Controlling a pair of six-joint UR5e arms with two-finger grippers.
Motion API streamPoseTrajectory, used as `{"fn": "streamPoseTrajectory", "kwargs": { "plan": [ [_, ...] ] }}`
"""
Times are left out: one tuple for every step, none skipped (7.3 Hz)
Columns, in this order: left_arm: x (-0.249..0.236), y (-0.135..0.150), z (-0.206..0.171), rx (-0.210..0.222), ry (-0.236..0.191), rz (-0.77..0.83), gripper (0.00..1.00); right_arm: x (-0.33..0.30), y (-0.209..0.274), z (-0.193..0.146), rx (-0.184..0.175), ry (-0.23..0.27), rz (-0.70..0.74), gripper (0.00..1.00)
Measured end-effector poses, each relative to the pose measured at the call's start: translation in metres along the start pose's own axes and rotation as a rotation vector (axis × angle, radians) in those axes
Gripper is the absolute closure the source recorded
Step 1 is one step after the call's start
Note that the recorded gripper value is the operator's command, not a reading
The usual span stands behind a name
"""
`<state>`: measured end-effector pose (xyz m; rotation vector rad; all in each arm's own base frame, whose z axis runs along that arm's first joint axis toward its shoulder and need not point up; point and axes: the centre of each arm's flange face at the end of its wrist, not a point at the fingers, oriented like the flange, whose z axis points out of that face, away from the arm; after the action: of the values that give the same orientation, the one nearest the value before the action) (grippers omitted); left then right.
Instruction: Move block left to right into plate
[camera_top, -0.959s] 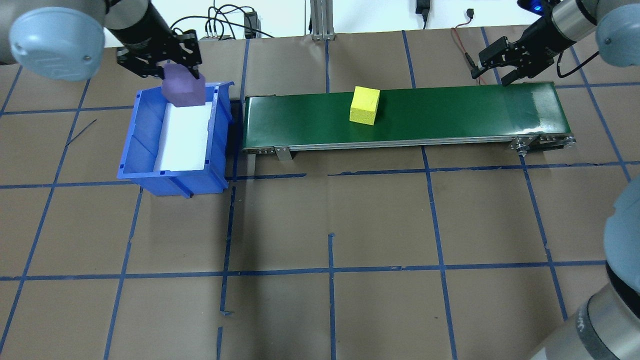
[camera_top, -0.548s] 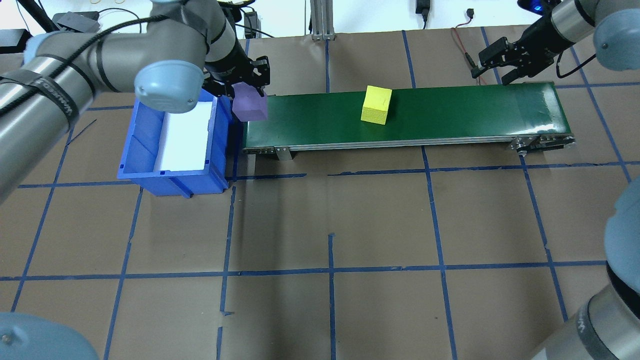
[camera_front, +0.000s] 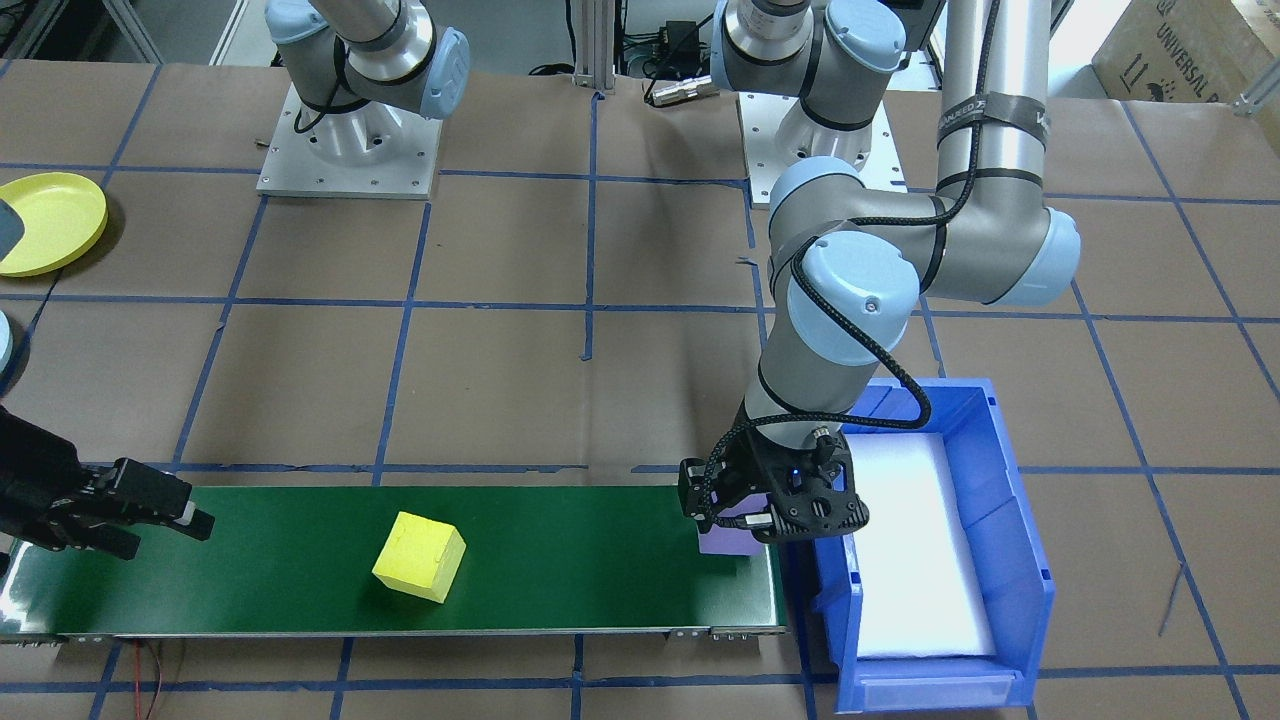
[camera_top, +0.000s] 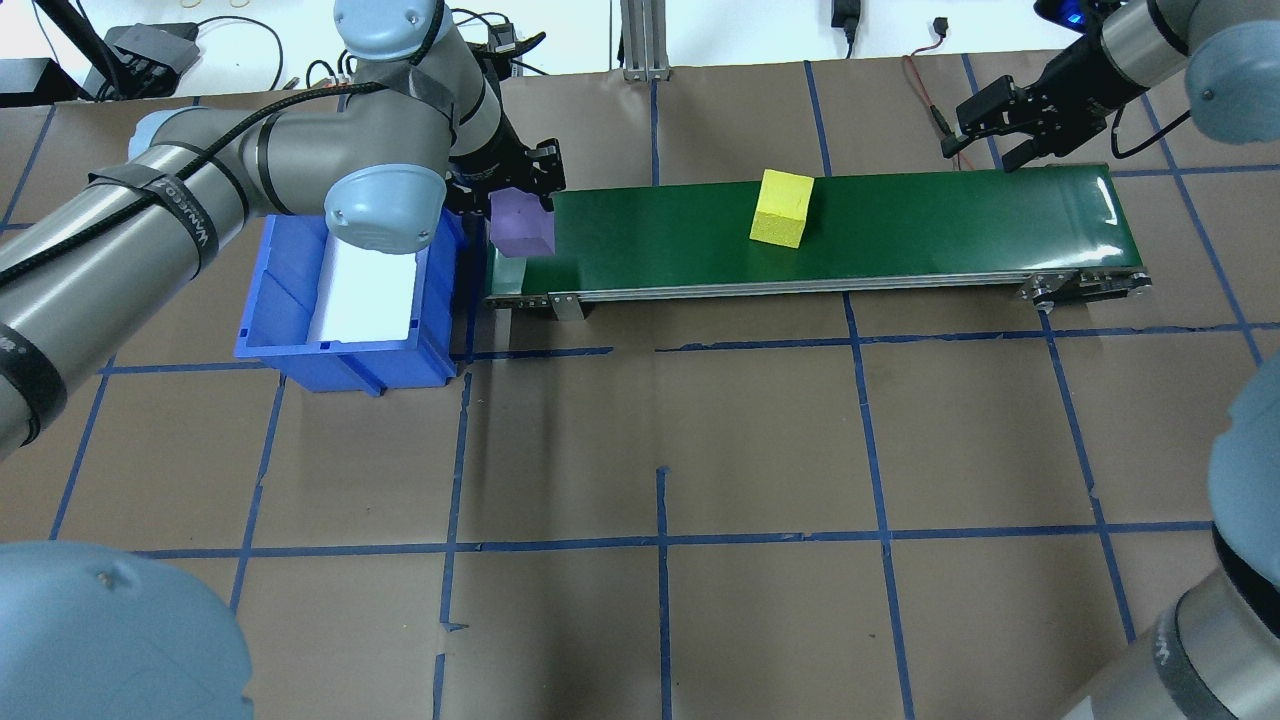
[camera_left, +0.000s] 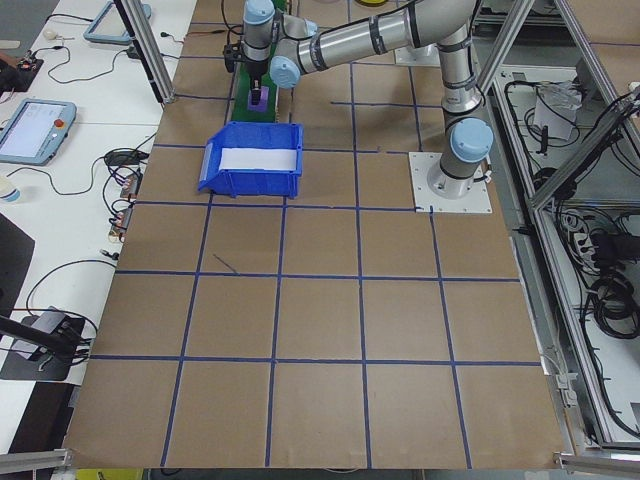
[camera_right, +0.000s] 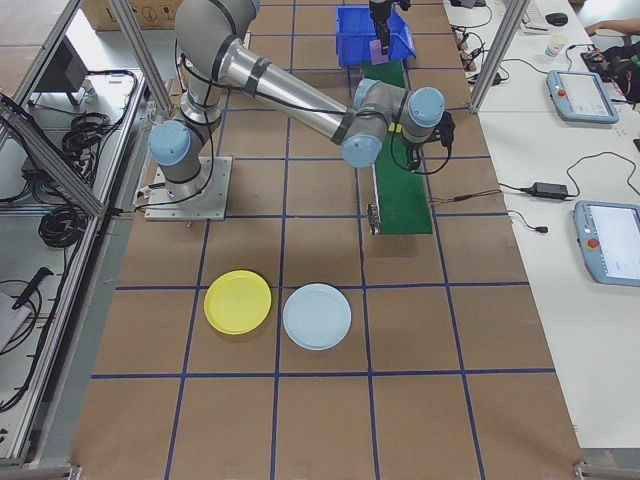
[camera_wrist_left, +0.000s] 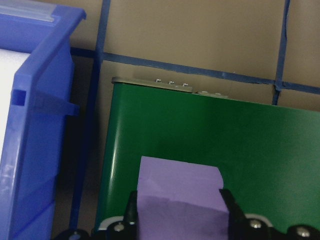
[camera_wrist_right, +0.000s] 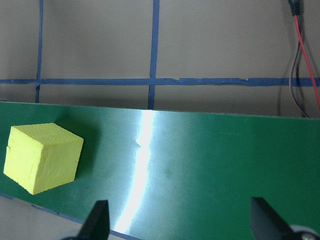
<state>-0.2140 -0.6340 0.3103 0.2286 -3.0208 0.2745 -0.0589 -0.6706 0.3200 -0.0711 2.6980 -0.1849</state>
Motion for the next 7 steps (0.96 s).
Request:
{"fn": "streamPoseTrajectory", "kwargs": {
  "plan": [
    [-0.001,-0.004,-0.005,0.013,-0.002,0.012,0.00,0.000,0.000,0.000,0.000,0.001,0.013,0.00],
    [-0.009,-0.011,-0.017,0.034,-0.003,0.025,0.00,0.000,0.000,-0.001,0.001,0.001,0.036,0.00],
    [-0.036,-0.021,-0.047,0.057,-0.006,0.017,0.00,-0.001,0.000,-0.001,0.001,0.002,0.068,0.00],
    [-0.066,-0.020,-0.090,0.059,-0.016,0.000,0.00,0.000,0.000,0.001,-0.001,0.001,0.117,0.00],
    [-0.091,-0.008,-0.134,0.036,-0.031,-0.017,0.00,0.002,0.001,0.006,-0.008,-0.010,0.176,0.00],
    [-0.111,0.009,-0.172,0.009,-0.044,-0.043,0.00,0.004,0.001,0.012,-0.014,-0.025,0.217,0.00],
    [-0.128,0.026,-0.206,-0.008,-0.052,-0.073,0.00,0.004,0.001,0.015,-0.014,-0.034,0.241,0.00]
  ]
}}
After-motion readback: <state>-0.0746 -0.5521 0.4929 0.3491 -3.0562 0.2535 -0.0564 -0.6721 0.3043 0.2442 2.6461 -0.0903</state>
